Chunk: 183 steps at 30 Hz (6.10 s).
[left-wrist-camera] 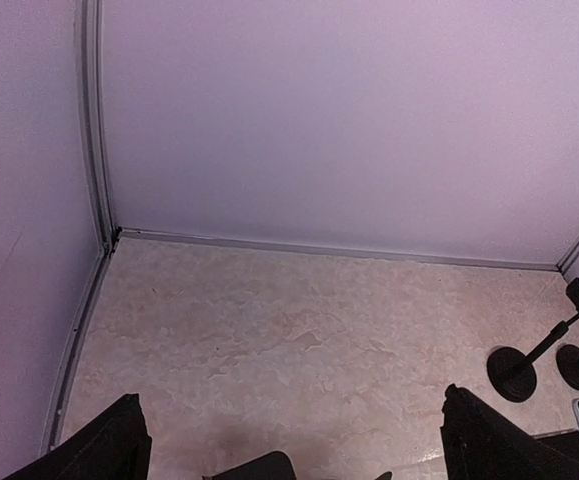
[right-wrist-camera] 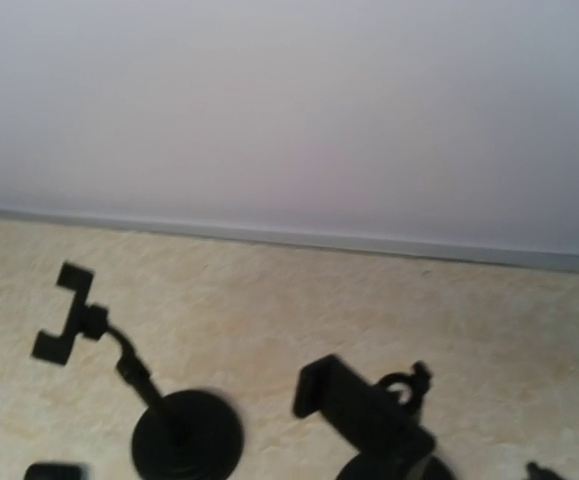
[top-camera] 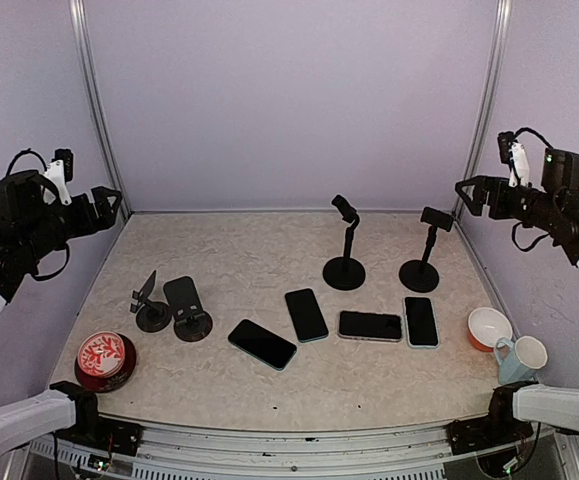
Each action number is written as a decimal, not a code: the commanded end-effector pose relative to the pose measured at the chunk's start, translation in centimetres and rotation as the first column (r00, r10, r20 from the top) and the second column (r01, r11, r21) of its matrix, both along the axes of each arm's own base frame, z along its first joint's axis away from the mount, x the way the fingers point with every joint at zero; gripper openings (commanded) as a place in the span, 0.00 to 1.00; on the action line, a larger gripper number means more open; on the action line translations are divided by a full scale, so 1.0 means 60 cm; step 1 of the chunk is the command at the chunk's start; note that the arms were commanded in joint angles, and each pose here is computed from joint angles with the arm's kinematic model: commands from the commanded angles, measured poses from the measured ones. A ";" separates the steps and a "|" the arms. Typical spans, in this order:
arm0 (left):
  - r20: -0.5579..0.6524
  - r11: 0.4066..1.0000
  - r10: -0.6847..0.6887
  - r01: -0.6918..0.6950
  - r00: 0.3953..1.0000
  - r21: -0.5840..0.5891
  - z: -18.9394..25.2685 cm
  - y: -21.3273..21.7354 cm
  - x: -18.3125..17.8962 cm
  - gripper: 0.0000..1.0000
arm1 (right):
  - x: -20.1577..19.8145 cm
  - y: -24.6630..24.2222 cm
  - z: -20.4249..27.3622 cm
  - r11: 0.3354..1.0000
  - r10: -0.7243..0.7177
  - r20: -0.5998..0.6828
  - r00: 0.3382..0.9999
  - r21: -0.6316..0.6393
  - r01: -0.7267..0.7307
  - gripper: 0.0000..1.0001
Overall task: Place the phone on the phone stand
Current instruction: Adjust the phone stand at the center of the board.
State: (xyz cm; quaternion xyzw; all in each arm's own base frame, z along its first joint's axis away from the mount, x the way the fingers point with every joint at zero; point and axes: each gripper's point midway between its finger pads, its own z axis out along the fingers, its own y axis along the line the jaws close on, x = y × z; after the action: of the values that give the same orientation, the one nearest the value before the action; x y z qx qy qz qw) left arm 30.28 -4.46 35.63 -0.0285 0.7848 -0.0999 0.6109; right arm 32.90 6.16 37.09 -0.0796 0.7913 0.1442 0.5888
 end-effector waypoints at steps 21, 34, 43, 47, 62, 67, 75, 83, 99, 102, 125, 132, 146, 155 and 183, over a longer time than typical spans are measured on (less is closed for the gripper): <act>-0.229 0.991 -0.107 0.122 0.968 0.050 -0.142 -0.037 0.012 0.99 | -0.045 0.120 -0.094 0.941 0.339 -0.126 0.932 0.019 -0.339 1.00; -0.366 0.990 -0.113 0.135 0.924 0.035 -0.192 -0.048 0.017 0.99 | -0.055 0.120 -0.116 0.942 0.334 -0.143 0.932 0.010 -0.336 1.00; -0.386 0.993 -0.112 0.094 0.916 -0.065 -0.212 -0.057 0.018 0.99 | -0.060 0.119 -0.124 0.944 0.329 -0.145 0.933 0.020 -0.330 1.00; -0.398 0.997 -0.049 0.023 0.916 -0.068 -0.229 -0.042 0.021 0.99 | -0.065 0.118 -0.128 0.944 0.329 -0.147 0.933 0.024 -0.330 1.00; -0.472 0.993 -0.015 -0.043 0.881 -0.112 -0.288 -0.038 0.017 0.99 | -0.072 0.119 -0.137 0.944 0.330 -0.155 0.931 0.046 -0.326 1.00; -0.491 0.990 -0.007 -0.064 0.871 -0.127 -0.309 -0.037 0.011 0.99 | -0.072 0.118 -0.139 0.945 0.328 -0.156 0.932 0.051 -0.324 1.00; -0.512 0.988 -0.018 -0.064 0.859 -0.143 -0.332 -0.040 0.005 0.99 | -0.074 0.119 -0.143 0.945 0.328 -0.162 0.931 0.058 -0.323 1.00; -0.569 0.986 0.018 -0.110 0.822 -0.127 -0.369 -0.032 -0.003 0.99 | -0.075 0.119 -0.147 0.945 0.328 -0.165 0.930 0.061 -0.322 1.00; -0.587 0.962 0.044 -0.193 0.808 -0.194 -0.403 -0.026 -0.001 0.99 | -0.069 0.120 -0.159 0.945 0.326 -0.177 0.929 0.065 -0.319 1.00; -0.591 0.957 0.061 -0.215 0.804 -0.193 -0.410 -0.020 0.000 0.99 | -0.068 0.121 -0.161 0.945 0.326 -0.179 0.928 0.068 -0.319 1.00; -0.580 0.869 0.127 -0.372 0.805 -0.326 -0.407 -0.005 0.018 0.99 | -0.070 0.121 -0.167 0.944 0.329 -0.179 0.927 0.073 -0.321 1.00; -0.560 0.826 0.190 -0.440 0.806 -0.352 -0.394 -0.001 0.028 0.99 | -0.071 0.122 -0.168 0.944 0.331 -0.179 0.926 0.074 -0.323 1.00; -0.545 0.796 0.174 -0.443 0.820 -0.413 -0.382 -0.053 0.033 0.99 | -0.071 0.122 -0.167 0.943 0.331 -0.182 0.926 0.079 -0.322 1.00; -0.484 0.801 0.192 -0.421 0.854 -0.425 -0.337 -0.063 0.046 0.99 | -0.072 0.123 -0.166 0.943 0.333 -0.180 0.926 0.081 -0.323 1.00; -0.511 0.884 -0.148 -0.119 0.847 -0.452 -0.290 -0.159 0.029 0.99 | -0.074 0.119 -0.183 0.947 0.320 -0.193 0.927 0.081 -0.310 1.00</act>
State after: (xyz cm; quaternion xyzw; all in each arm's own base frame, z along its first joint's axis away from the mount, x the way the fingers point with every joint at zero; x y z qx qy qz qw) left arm 32.07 -12.59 17.67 -0.2230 0.8704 -0.2570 0.3558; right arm 28.50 12.92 25.94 -0.1722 0.8262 0.2597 0.4693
